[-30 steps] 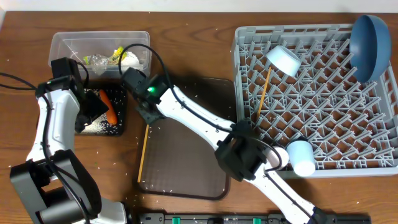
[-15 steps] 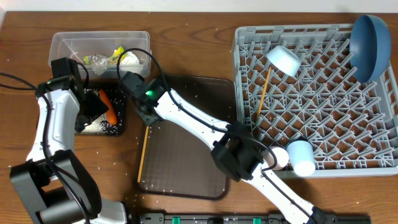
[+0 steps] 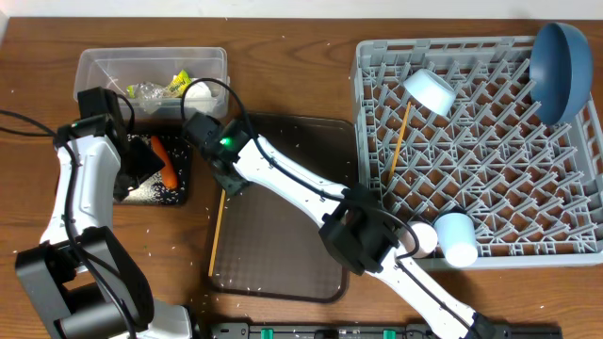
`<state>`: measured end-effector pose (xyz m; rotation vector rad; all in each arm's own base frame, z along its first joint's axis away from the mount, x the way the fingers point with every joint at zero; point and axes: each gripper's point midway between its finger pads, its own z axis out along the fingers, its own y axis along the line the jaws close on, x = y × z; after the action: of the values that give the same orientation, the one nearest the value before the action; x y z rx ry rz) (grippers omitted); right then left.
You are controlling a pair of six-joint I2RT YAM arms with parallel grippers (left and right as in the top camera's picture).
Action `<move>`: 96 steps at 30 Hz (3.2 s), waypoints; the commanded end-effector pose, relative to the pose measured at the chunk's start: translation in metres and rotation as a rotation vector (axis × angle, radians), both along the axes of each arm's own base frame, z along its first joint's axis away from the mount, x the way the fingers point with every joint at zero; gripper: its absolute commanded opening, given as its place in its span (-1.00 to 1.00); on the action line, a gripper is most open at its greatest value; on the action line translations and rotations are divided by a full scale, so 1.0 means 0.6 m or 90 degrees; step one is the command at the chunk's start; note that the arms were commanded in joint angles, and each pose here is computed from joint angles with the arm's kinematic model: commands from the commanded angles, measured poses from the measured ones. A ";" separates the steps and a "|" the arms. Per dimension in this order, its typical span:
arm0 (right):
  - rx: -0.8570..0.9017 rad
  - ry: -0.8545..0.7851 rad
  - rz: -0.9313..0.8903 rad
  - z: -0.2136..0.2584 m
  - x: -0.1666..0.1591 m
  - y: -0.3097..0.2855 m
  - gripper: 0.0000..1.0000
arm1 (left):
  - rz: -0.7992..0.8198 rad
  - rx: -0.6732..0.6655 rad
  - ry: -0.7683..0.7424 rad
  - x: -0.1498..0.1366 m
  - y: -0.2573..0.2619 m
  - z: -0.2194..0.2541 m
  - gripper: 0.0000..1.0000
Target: Sort waste into correct bins and load items into the dishwasher rack
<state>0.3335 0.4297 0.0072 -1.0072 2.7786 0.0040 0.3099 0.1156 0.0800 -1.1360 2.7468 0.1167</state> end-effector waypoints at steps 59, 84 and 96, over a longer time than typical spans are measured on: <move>0.042 0.151 0.017 -0.022 -0.103 0.048 -0.20 | 0.011 -0.001 0.010 -0.008 0.001 -0.005 0.26; 0.120 0.315 -0.126 -0.032 -0.119 0.060 0.16 | 0.011 -0.001 0.012 -0.010 0.001 -0.007 0.27; 0.110 0.340 -0.182 -0.030 -0.103 0.034 -0.07 | 0.011 -0.002 0.015 -0.011 0.000 -0.007 0.27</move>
<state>0.2725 0.4601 0.0128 -0.6897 3.2271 0.5970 0.3083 0.1146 0.0790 -1.1379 2.7538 0.1133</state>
